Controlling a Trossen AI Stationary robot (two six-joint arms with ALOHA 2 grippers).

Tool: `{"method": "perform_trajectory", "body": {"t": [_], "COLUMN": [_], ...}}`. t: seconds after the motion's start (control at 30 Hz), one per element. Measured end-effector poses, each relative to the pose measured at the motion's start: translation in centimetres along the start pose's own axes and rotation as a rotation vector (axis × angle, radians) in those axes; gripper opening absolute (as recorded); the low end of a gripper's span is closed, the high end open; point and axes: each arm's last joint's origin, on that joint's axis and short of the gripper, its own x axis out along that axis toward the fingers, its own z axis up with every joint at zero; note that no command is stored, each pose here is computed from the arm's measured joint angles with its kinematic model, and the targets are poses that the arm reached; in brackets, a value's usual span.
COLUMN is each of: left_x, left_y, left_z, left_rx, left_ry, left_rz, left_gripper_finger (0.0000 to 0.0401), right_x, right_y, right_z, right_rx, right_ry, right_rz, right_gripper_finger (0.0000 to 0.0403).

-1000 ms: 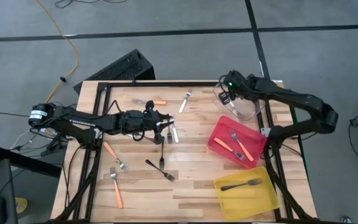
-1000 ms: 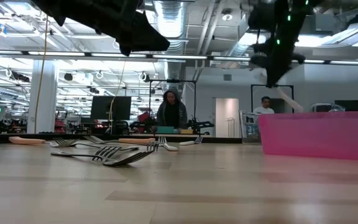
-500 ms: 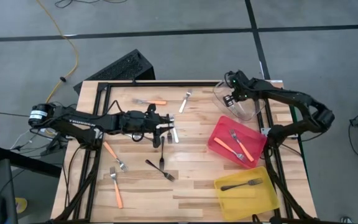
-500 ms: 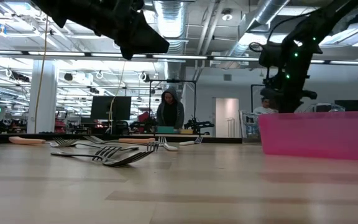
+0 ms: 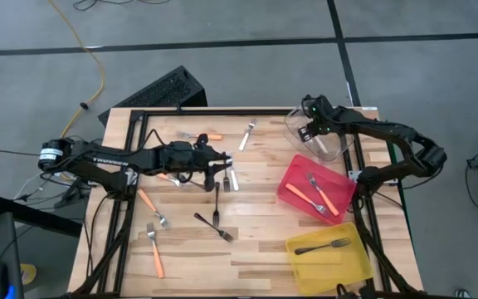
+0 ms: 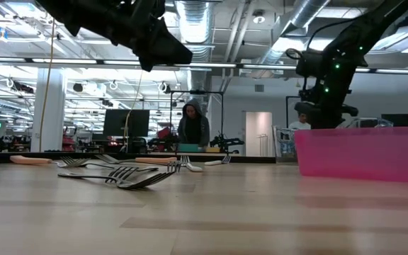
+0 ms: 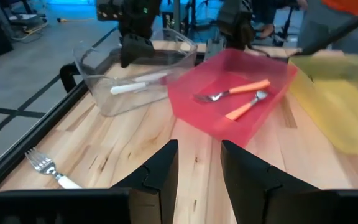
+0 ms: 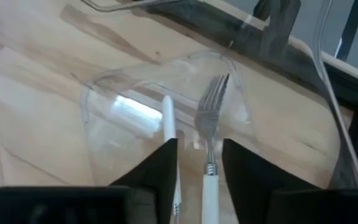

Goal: Sort silverware by color (type)
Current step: Put the white fork into the transparent bin, then put the orange fork into the red bin

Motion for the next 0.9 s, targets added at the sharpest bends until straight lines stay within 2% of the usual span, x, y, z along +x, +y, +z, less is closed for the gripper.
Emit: {"method": "perform_trajectory", "body": {"t": [0.2,0.4,0.57,0.77,0.9], "left_x": [-0.3,-1.5,-2.9,-3.9,-3.9], "left_y": [0.2,0.3,0.5,0.6,0.5], "left_z": [-0.6,-0.9,-0.7,-0.4,-0.4], "left_rx": [0.033,0.007,-0.011,0.018,0.023], "left_ry": [0.075,0.158,0.184,0.185,0.181], "left_rz": [0.036,0.034,0.05,0.045,0.009], "left_gripper_finger": [0.0126,0.013,0.013,0.013,0.013], "right_x": [-0.9,-4.3,-8.3,-12.6,-14.8], "right_y": [0.0,0.2,0.3,0.9,1.2], "right_z": [0.8,2.1,2.4,1.3,0.3], "right_rx": [0.007,0.011,0.001,-0.068,-0.105], "right_ry": [-0.049,-0.181,-0.288,-0.396,-0.453], "right_rz": [0.032,0.086,0.232,0.489,0.581], "right_gripper_finger": [0.0195,0.0195,0.0186,0.0183,0.0183]}}
